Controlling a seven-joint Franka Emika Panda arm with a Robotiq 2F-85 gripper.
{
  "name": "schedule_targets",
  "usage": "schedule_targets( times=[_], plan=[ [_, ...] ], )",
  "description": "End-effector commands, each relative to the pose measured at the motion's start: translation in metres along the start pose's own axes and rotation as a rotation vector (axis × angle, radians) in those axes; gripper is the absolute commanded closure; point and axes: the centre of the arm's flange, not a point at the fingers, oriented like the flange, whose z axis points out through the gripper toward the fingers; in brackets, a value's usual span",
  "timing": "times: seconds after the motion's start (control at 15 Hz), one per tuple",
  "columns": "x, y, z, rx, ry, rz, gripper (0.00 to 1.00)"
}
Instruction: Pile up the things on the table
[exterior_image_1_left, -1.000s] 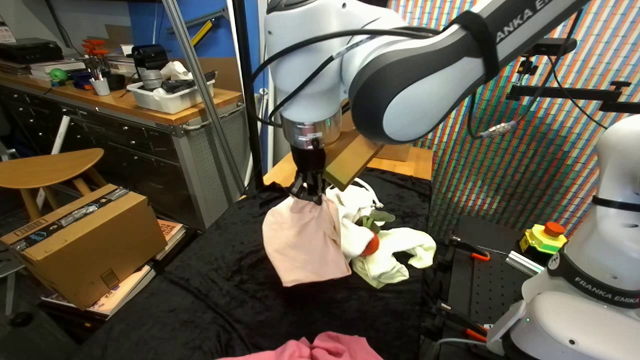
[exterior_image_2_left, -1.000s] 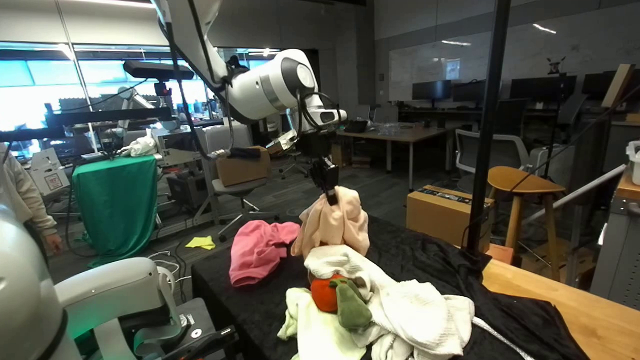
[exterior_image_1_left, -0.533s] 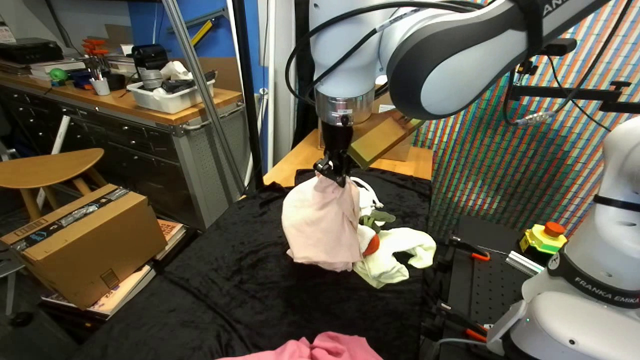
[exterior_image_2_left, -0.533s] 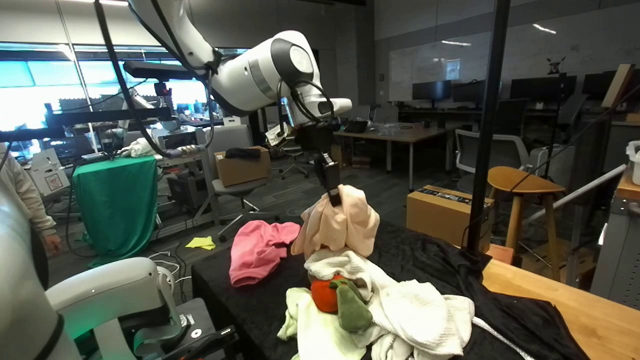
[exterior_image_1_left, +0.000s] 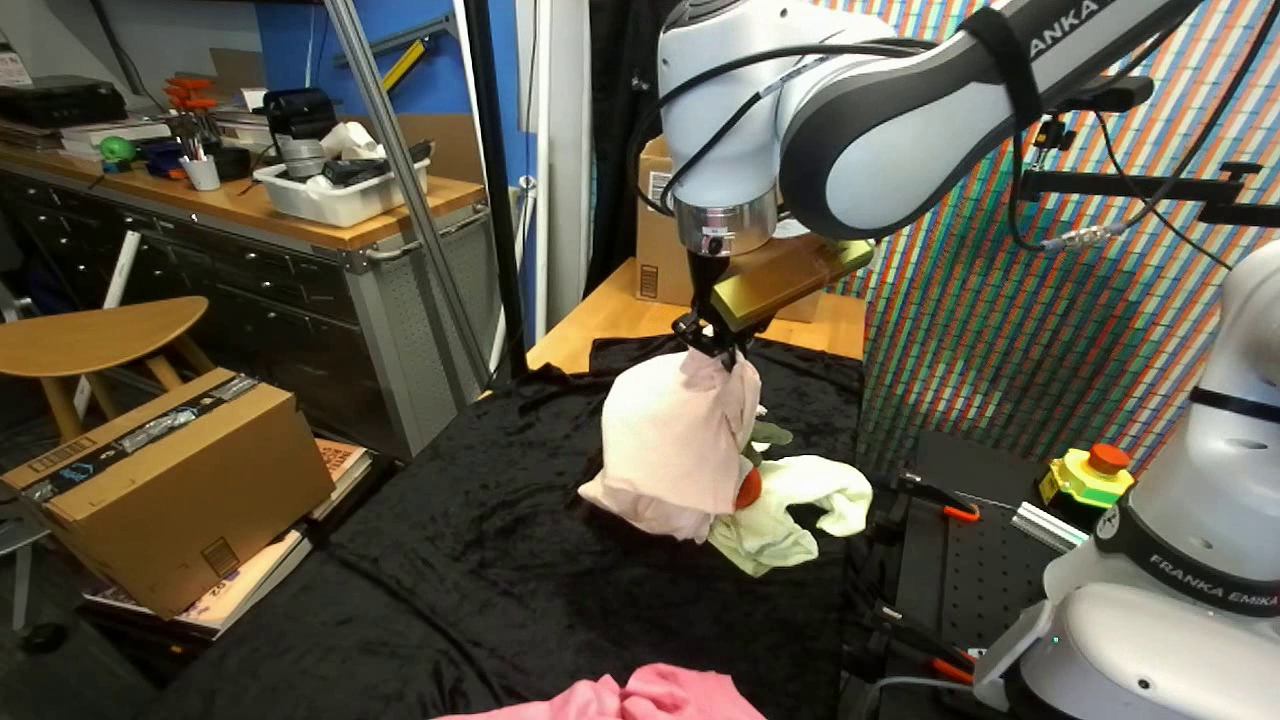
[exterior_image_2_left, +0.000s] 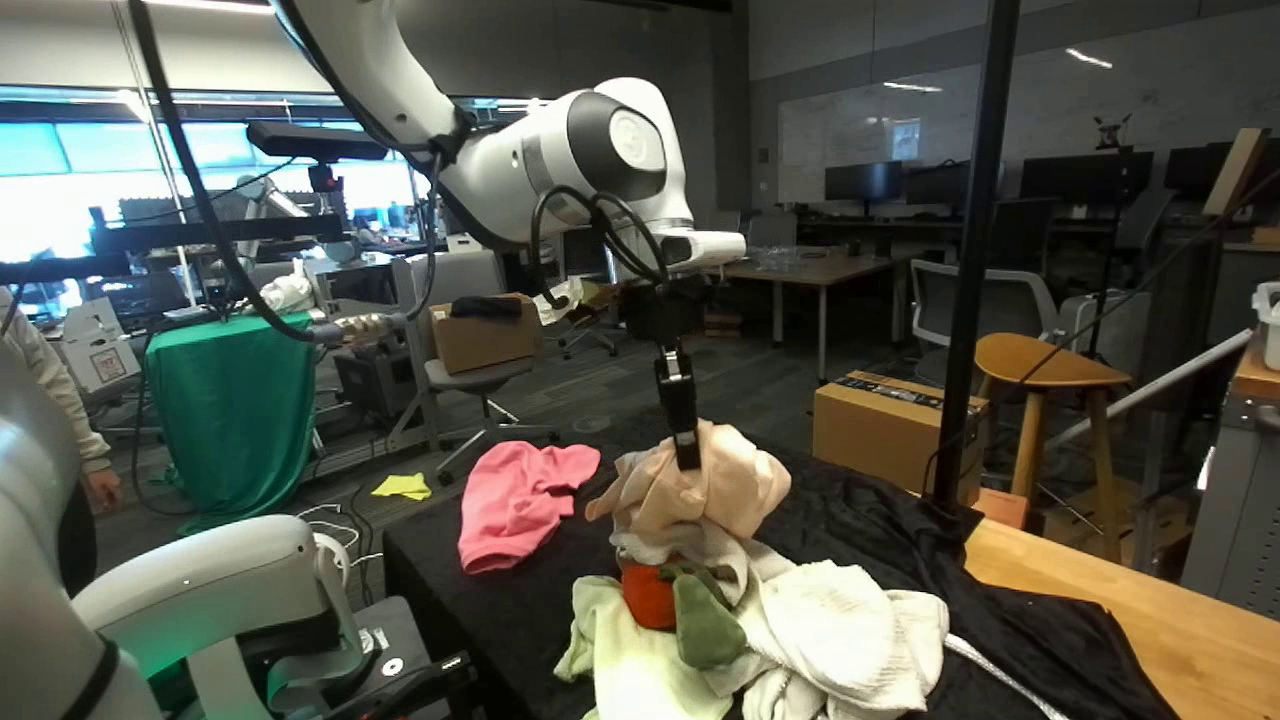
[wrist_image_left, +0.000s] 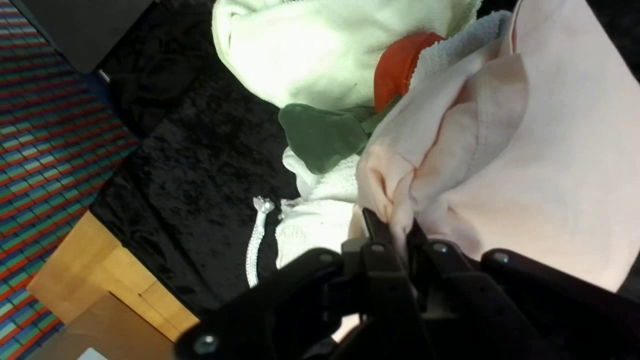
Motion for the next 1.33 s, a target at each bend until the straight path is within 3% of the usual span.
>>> schedule_targets(
  times=[0.0,0.67,1.13,1.2,1.27],
  plan=[
    [-0.006,0.015,0.018,-0.035,-0.063,0.101,0.91],
    [-0.027,0.005,0.101,-0.174,-0.308,0.124,0.91],
    [-0.019,0.007,0.128,-0.209,-0.396,0.202,0.91],
    [-0.016,0.006,0.128,-0.207,-0.4,0.212,0.89],
    [-0.014,0.007,0.126,-0.201,-0.4,0.217,0.69]
  ],
)
